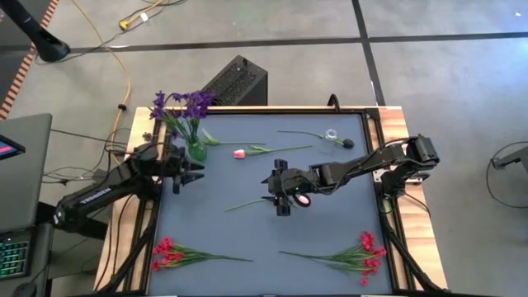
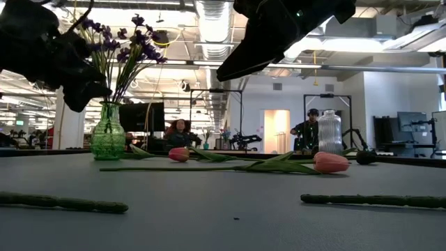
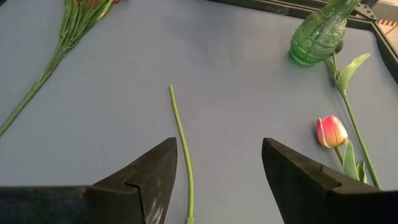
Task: Sort flowers into vase by color
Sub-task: Put the top pink flower into the transparent vase
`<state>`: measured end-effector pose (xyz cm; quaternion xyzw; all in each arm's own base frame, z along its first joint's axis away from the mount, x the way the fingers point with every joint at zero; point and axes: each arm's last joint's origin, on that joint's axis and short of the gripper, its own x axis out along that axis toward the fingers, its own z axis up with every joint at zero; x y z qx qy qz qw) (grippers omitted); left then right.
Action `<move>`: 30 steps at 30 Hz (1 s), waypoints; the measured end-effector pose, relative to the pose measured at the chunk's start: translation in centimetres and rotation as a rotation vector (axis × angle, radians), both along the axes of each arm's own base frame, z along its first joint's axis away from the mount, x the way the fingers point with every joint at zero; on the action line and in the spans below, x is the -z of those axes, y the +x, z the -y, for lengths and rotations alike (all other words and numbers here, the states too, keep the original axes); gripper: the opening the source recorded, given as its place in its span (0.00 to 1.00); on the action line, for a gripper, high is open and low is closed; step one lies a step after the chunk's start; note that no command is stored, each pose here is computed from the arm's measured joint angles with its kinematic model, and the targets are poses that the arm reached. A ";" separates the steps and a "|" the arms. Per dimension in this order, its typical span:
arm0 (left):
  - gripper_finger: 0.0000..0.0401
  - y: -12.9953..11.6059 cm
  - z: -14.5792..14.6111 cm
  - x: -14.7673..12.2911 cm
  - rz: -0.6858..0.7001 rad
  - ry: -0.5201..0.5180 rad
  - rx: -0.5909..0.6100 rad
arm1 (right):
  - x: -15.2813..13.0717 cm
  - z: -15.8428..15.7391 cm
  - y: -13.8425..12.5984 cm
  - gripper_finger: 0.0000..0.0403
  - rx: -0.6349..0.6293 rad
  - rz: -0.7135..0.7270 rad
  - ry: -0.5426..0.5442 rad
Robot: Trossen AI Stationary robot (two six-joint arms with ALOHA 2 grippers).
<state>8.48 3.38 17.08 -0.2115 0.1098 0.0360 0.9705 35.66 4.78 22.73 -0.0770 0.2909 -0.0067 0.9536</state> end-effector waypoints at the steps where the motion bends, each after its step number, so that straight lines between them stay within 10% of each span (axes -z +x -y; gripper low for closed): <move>1: 0.43 0.1 0.2 0.0 0.005 -0.002 0.026 | 0.0 0.0 0.0 0.65 0.000 0.000 0.000; 10: 0.40 0.6 2.1 -0.5 0.049 -0.045 0.251 | 0.0 0.0 0.0 0.65 0.004 0.000 0.006; 30: 0.35 1.3 6.0 -1.8 0.150 -0.074 0.363 | -0.2 0.0 0.1 0.65 0.006 0.022 0.012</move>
